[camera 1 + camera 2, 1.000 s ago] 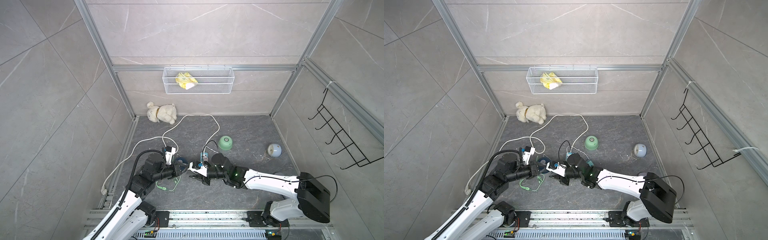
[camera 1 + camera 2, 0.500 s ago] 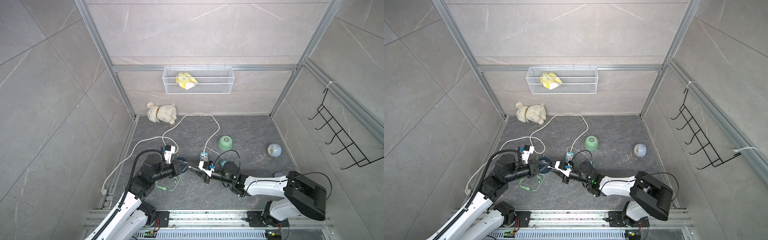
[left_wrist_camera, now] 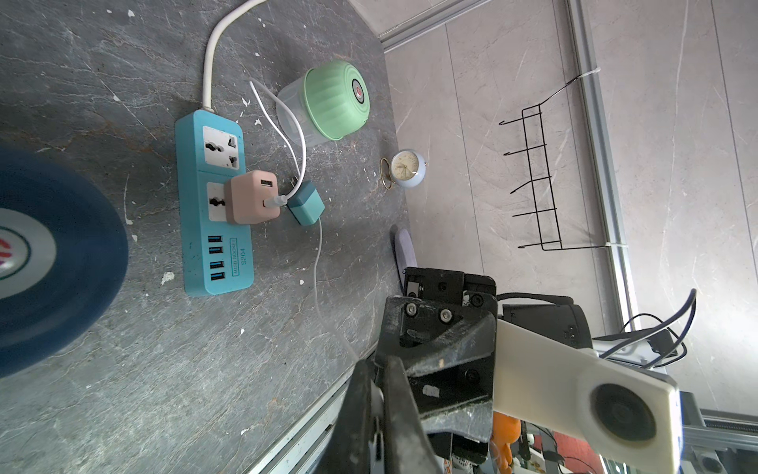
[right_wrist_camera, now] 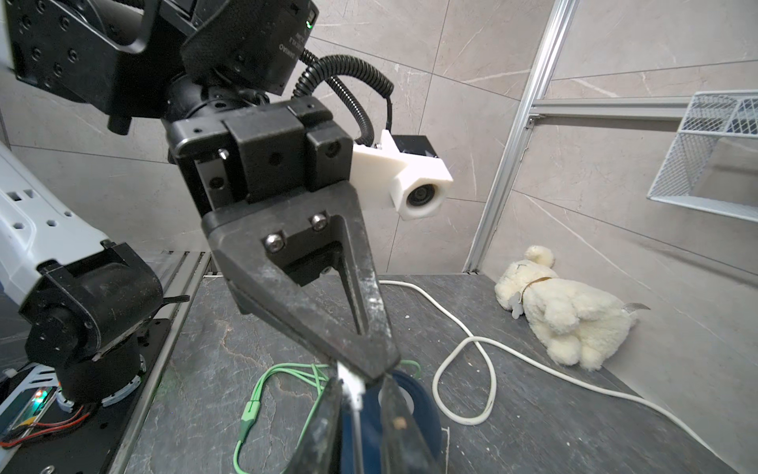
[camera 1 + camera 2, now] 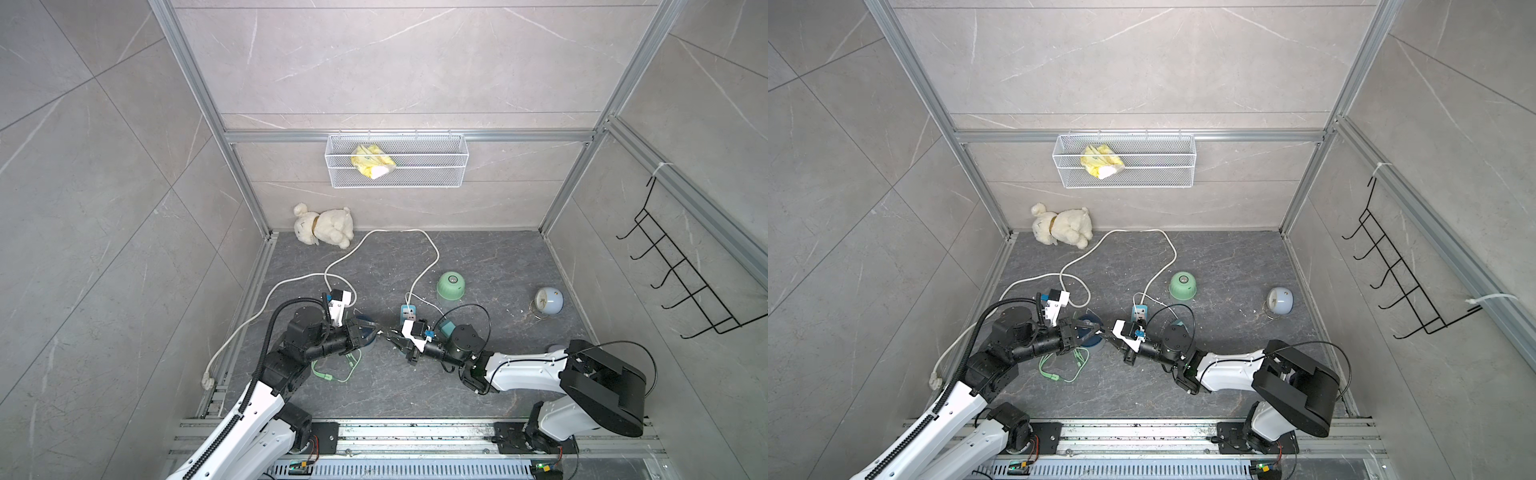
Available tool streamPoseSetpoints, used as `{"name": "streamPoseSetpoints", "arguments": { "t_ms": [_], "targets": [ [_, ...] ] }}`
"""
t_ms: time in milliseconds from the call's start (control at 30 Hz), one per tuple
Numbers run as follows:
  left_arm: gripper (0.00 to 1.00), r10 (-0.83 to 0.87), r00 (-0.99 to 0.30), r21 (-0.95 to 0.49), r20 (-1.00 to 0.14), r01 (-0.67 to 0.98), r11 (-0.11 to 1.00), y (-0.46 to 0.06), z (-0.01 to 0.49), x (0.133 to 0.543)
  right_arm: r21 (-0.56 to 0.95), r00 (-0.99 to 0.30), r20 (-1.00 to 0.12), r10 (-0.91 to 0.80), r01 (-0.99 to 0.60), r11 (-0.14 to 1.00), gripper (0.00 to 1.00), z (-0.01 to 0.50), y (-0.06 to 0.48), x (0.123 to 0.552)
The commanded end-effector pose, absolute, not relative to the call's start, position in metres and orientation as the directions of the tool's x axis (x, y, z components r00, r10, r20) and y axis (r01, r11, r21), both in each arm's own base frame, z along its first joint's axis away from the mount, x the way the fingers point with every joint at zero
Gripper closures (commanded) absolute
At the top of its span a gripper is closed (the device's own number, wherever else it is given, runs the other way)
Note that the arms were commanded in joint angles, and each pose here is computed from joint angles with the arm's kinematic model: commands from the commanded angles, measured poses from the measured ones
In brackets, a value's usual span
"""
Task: Charge the cordless meat grinders
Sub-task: Pick up the charging cable from the center of the board.
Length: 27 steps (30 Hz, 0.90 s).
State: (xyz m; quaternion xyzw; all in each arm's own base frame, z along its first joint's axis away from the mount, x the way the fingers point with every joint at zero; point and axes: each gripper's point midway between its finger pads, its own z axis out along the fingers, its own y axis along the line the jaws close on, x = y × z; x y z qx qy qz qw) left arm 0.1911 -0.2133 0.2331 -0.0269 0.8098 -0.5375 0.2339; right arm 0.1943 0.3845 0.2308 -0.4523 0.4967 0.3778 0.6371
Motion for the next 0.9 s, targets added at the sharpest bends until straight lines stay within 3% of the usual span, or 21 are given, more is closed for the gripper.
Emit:
{"name": "streamPoseSetpoints", "arguments": {
  "t_ms": [0, 867],
  "targets": [
    [1.00, -0.287, -0.885, -0.894, -0.367, 0.250, 0.373, -0.2164, 0.2495, 0.1871, -0.196, 0.207, -0.978, 0.005, -0.931, 0.308, 0.77, 0.2203, 0.3827, 0.1965],
    [1.00, -0.274, -0.889, -0.894, -0.366, 0.254, 0.369, -0.2177, 0.2494, 0.1855, -0.190, 0.202, -0.979, 0.018, -0.944, 0.271, 0.85, 0.2240, 0.3886, 0.1951]
  ]
}}
